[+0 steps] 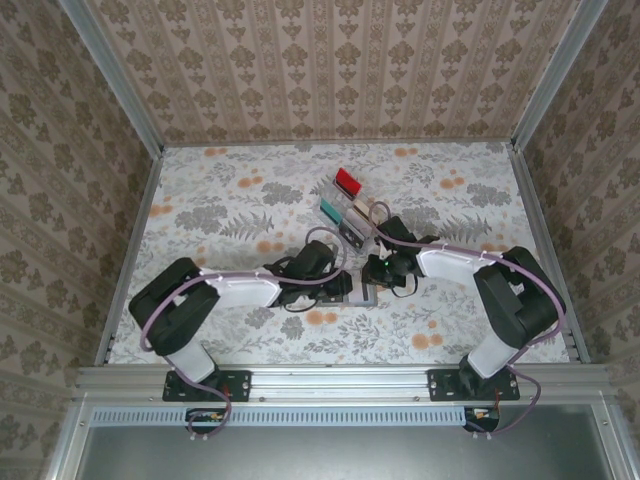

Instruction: Put the credit cards into the card holder

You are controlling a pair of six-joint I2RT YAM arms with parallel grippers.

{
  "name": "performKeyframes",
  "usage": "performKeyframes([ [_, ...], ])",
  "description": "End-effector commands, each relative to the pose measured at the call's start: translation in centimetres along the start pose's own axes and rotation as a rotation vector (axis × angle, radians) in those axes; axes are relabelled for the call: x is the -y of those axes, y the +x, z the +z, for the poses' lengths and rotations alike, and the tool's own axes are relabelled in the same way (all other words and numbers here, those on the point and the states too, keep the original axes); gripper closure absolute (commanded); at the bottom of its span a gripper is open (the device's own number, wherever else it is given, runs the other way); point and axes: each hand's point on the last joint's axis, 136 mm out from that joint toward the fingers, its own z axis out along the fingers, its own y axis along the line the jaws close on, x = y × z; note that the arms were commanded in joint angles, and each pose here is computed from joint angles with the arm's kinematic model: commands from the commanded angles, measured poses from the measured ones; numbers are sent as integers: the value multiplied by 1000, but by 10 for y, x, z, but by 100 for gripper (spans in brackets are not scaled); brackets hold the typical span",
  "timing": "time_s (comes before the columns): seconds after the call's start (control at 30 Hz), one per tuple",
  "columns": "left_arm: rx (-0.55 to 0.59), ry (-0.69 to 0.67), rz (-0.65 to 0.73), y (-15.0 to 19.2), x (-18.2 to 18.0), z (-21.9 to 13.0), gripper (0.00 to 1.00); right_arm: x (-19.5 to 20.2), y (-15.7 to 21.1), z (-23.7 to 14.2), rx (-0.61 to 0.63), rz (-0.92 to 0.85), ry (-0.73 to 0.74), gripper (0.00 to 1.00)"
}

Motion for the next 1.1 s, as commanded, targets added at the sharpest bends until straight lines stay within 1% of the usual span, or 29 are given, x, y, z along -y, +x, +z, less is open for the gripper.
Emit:
performKeyframes([
  [0.0, 76, -43, -10, -10, -6, -17, 66, -9, -5, -25, 47, -82, -7, 70],
  [0.07, 99, -53, -11, -16, -7, -24, 64, -17, -13, -40, 78, -119, -13, 66],
  [0.13, 114, -54, -13, -22, -8, -30, 63, -23, -20, -54, 106, -154, -5, 65],
  [0.23, 140, -51, -20, -33, -9, -38, 60, -27, -36, -78, 174, -223, 45, 61],
  [0.33, 161, -44, -24, -45, -7, -44, 55, -15, -62, -102, 238, -297, 210, 59],
  [0.37, 169, -43, -26, -50, -7, -45, 51, -11, -73, -109, 259, -323, 267, 59],
  [0.43, 182, -39, -32, -59, -5, -48, 45, -12, -90, -117, 267, -374, 334, 58],
  [0.5, 190, -33, -48, -69, -4, -50, 38, -13, -107, -118, 265, -414, 399, 58],
  [0.7, 224, 16, -108, -92, -1, -55, 31, -21, -142, -107, 221, -499, 493, 58],
  [0.87, 237, 15, -112, -98, 0, -60, 27, -25, -158, -91, 181, -551, 527, 58],
  [1.07, 255, 9, -121, -100, -4, -64, 22, -26, -161, -73, 127, -579, 537, 58],
])
